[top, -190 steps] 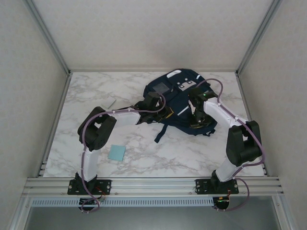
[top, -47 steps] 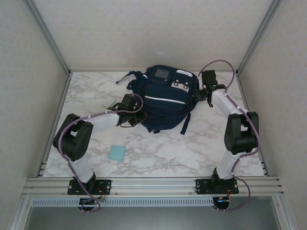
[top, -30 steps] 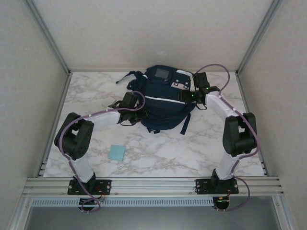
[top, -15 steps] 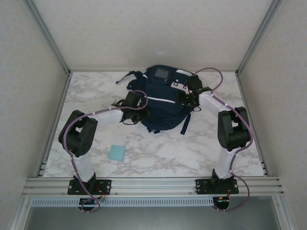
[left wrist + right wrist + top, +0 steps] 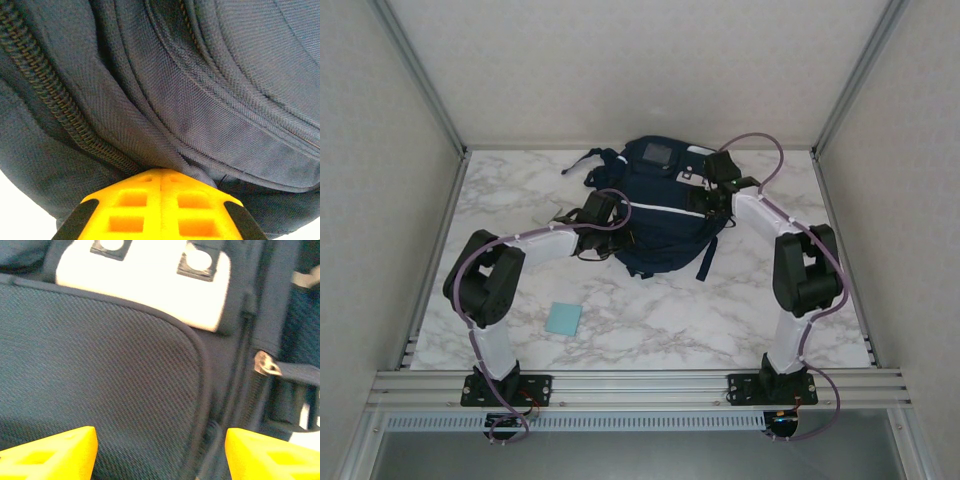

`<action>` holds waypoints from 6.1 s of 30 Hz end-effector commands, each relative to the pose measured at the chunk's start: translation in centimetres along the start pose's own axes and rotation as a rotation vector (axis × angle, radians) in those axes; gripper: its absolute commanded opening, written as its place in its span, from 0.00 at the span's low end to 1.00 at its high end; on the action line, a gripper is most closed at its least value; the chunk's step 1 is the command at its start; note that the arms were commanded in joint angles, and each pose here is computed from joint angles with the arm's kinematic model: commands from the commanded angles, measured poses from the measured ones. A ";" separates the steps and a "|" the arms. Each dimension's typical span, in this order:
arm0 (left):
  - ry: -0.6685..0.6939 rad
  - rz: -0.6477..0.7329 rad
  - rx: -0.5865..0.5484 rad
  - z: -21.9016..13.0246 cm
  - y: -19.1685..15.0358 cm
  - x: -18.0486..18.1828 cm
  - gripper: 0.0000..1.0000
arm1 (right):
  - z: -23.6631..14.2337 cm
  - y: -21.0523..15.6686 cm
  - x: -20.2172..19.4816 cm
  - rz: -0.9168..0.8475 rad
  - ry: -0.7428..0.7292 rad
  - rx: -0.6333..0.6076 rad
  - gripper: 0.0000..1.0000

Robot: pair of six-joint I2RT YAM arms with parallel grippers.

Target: Pack books, pencil case, and school supplies into a backpack

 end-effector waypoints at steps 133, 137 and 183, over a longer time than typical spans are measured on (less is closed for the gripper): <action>0.245 0.542 0.232 1.8 -5.2 -8.6 0.00 | -6.2 -5.7 0.8 0.300 0.192 0.008 0.00; 0.163 0.559 0.223 -0.1 -3.4 -7.8 0.00 | -6.2 -5.5 0.8 0.217 0.189 0.019 0.00; -0.291 0.631 0.302 -0.7 -3.7 -18.9 0.00 | -8.7 -5.8 -2.9 0.570 0.289 0.151 0.61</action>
Point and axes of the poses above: each hand's point on the last joint's axis, 136 mm out from that joint toward the fingers, its own z axis out along the fingers, its own x axis along the line the jaws close on, y = z × x, the point moved 5 cm from there along -z, back along the fingers, and after that the axes turned 13 degrees about z, right-handed, at the moved point
